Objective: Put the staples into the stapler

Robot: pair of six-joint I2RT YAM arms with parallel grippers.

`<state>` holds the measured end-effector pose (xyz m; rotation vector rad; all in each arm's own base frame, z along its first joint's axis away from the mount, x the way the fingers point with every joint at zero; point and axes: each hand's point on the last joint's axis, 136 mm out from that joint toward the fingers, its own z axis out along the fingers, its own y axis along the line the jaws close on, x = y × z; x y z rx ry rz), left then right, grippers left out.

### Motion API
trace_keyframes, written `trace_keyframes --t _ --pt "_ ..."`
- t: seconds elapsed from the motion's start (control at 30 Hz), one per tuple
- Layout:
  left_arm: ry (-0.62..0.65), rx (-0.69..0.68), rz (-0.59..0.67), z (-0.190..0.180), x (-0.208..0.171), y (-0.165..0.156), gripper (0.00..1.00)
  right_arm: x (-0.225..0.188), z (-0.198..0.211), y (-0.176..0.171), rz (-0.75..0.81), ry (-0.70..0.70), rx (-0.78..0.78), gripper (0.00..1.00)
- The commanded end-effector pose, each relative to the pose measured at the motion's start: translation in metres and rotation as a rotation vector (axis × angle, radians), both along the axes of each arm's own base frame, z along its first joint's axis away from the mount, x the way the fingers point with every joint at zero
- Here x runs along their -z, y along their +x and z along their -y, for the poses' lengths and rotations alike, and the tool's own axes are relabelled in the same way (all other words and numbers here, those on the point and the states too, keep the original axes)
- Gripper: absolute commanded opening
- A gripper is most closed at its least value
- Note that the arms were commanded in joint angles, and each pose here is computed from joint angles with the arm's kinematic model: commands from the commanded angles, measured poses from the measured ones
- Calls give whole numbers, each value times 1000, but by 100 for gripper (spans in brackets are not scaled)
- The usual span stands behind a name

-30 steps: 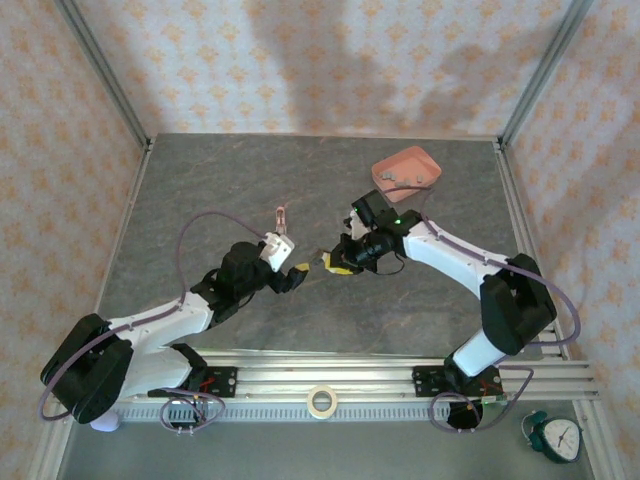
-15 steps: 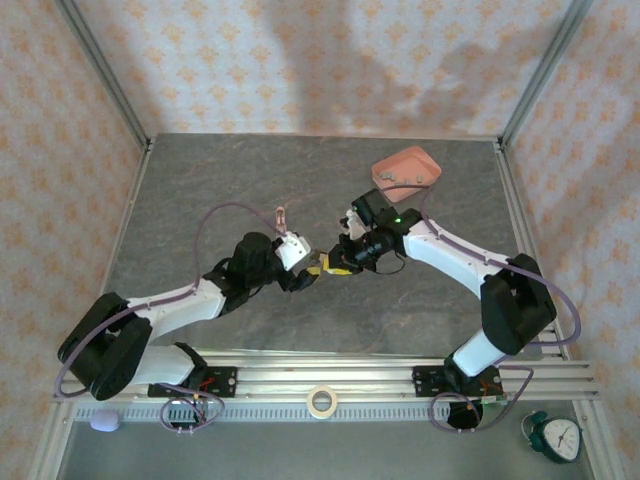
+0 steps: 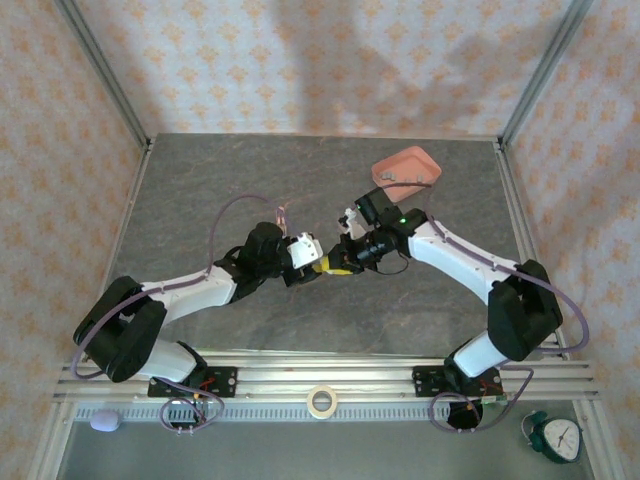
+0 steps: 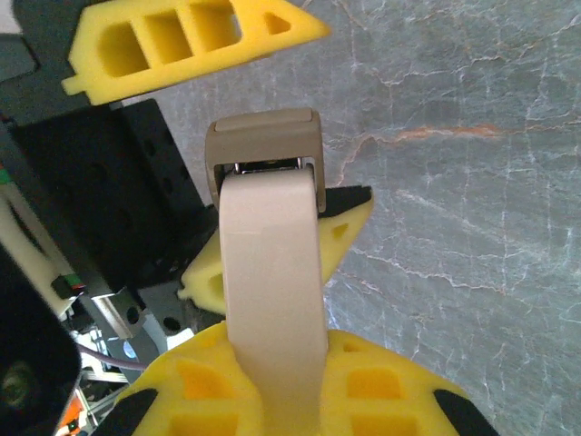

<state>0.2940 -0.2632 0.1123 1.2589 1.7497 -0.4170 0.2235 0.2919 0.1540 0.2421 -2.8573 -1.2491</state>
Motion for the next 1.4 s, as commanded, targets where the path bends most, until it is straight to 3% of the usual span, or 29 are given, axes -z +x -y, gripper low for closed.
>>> trace_keyframes --t 0.0,0.1,0.2,0.23,0.33,0.47,0.67,0.93,1.07,1.37 --pt "-2 38 -2 7 -7 0 47 -12 1 -4 27 19 -30 0" --pt "-22 13 -37 6 -8 0 38 -15 2 -1 54 10 -24 1" --pt "-72 -53 -101 4 -9 2 28 -20 5 4 101 -3 -14 8" --pt "-104 -82 -131 4 -9 3 23 -23 6 5 117 -5 -7 13" --pt "-204 -162 -235 5 -7 2 17 -33 10 12 188 -5 23 40" --pt "-357 -281 -331 1 -10 3 15 -52 24 27 333 -26 123 52" --pt "-615 -424 -477 -5 -14 3 15 -72 38 34 505 11 274 53" --pt "-916 -441 -631 0 -15 3 14 -70 20 32 610 11 307 53" --pt "-934 -438 -705 10 -5 4 13 -71 11 36 626 30 309 53" --pt "-931 -421 -695 15 -9 0 13 -51 -2 54 635 -13 328 53"
